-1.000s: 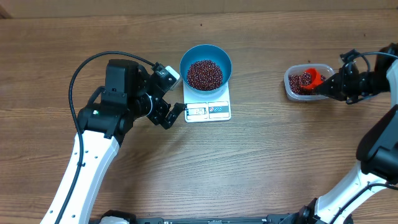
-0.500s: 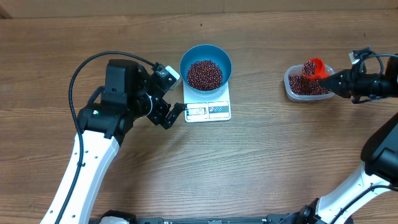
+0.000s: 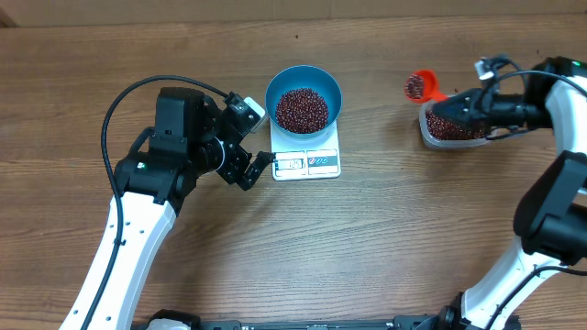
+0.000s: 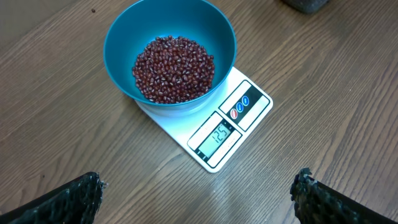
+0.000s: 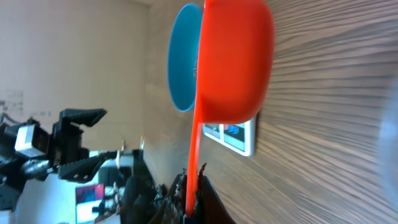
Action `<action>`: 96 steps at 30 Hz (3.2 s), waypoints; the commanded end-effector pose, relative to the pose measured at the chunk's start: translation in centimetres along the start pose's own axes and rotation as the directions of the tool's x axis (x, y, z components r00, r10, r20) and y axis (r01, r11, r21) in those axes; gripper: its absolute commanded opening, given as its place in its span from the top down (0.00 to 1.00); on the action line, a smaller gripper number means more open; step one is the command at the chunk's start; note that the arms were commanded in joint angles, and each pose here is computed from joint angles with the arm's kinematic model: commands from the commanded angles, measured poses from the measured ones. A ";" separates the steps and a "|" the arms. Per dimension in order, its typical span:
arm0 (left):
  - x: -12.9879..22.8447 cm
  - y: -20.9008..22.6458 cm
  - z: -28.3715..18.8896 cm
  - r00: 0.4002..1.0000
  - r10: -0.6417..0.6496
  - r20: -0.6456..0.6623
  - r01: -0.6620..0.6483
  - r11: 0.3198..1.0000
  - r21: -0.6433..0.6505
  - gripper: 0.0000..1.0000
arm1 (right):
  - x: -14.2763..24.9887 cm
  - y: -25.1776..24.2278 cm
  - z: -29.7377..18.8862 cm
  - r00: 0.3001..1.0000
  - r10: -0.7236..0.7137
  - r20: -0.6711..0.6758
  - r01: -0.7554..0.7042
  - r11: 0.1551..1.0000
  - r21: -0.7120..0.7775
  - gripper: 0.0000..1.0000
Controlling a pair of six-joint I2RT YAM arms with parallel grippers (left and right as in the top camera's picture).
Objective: Scoop item into bowl and weigh 150g on scale
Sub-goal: 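Lift the filled scoop from the tub over the blue bowl, then tip the scoop with the right gripper to pour beans into the bowl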
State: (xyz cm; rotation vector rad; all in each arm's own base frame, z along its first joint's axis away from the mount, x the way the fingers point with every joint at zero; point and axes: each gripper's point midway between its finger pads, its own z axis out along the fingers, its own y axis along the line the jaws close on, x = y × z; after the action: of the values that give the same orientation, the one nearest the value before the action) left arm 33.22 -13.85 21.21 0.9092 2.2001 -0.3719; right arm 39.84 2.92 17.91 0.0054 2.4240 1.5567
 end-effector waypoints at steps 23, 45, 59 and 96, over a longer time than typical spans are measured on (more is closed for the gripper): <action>0.0 0.3 -0.1 1.000 -0.013 0.002 0.013 1.000 -0.005 0.00 | -0.3 6.1 10.1 0.974 -0.136 -0.181 0.143 0.989 0.027 0.96; 0.0 0.3 -0.1 1.000 -0.013 0.002 0.013 1.000 -0.005 0.01 | 0.1 5.9 14.7 0.881 -0.304 -0.363 0.447 0.788 0.424 0.96; 0.0 0.3 -0.1 1.000 -0.013 0.003 0.013 1.000 -0.005 0.00 | -0.6 6.7 16.4 0.767 -0.431 -0.475 0.642 0.510 0.573 0.96; 0.0 0.3 -0.1 1.000 -0.013 0.002 0.013 1.000 -0.005 0.01 | -1.0 7.4 16.8 0.688 -0.493 -0.532 0.723 0.407 0.558 0.96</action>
State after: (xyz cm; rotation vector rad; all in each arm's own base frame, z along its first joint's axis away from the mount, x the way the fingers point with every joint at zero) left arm 33.22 -13.85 21.21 0.9092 2.2001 -0.3719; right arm 42.95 20.36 17.17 -0.9221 2.6456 0.1707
